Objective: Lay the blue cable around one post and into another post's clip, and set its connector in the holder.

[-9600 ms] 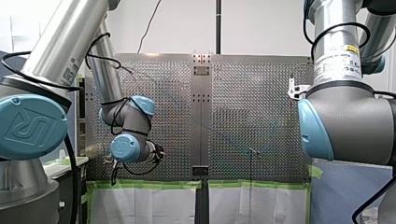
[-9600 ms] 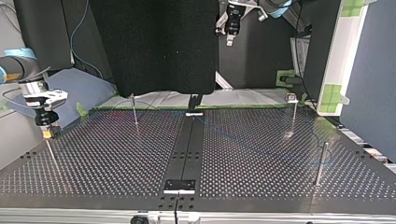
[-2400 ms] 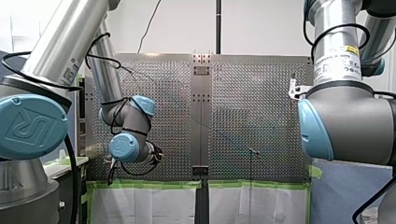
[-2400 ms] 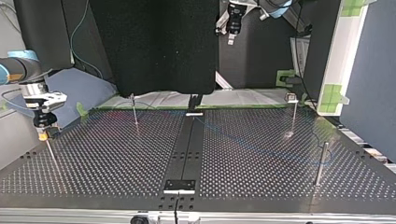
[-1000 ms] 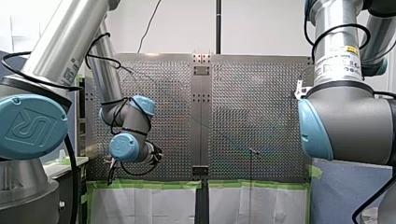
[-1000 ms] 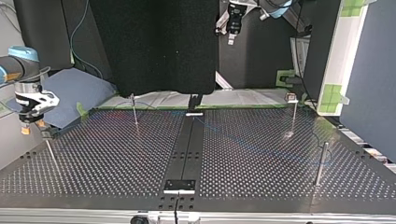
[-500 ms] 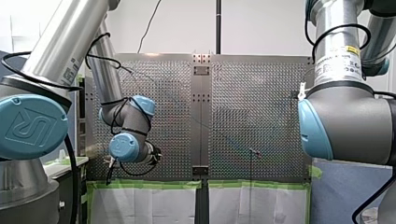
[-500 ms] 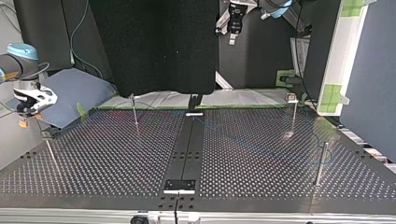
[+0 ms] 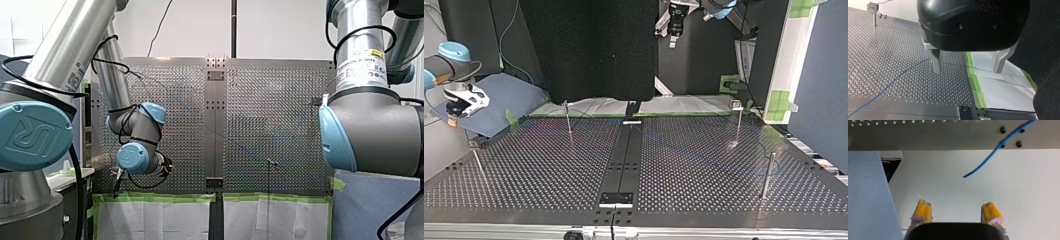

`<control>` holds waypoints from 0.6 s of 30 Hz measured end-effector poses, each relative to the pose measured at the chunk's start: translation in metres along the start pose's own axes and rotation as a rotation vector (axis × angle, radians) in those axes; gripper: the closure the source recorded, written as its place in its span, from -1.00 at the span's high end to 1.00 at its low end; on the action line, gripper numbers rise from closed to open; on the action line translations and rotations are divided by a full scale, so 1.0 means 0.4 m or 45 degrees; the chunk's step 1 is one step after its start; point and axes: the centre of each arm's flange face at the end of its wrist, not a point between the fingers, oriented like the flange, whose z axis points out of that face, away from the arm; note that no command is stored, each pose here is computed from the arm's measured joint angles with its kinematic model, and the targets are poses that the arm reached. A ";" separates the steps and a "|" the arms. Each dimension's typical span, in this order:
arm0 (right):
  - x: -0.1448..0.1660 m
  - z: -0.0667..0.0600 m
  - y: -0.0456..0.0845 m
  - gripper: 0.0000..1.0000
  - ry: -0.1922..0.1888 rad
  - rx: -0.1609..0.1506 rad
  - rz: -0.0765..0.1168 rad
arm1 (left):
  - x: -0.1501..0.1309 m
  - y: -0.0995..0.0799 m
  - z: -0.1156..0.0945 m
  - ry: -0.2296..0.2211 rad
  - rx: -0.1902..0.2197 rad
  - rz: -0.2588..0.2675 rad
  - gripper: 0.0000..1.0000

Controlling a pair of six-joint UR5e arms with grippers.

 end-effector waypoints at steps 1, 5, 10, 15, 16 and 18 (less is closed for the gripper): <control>-0.007 -0.002 -0.003 1.00 0.000 -0.005 -0.001 | 0.000 0.000 0.000 0.000 0.000 0.000 1.00; -0.037 -0.014 -0.022 1.00 0.000 -0.023 -0.007 | 0.000 -0.001 -0.001 0.000 0.002 0.001 1.00; -0.086 -0.037 -0.071 1.00 -0.002 0.003 -0.012 | 0.000 -0.003 -0.002 -0.002 0.006 0.000 1.00; -0.132 -0.063 -0.128 1.00 -0.005 0.043 -0.019 | 0.000 -0.004 -0.003 -0.002 0.007 0.002 1.00; -0.140 -0.069 -0.137 1.00 -0.008 0.047 -0.022 | 0.001 -0.004 -0.003 -0.001 0.008 0.003 1.00; -0.159 -0.083 -0.158 1.00 -0.018 0.053 -0.027 | 0.001 -0.004 -0.004 -0.001 0.009 0.004 1.00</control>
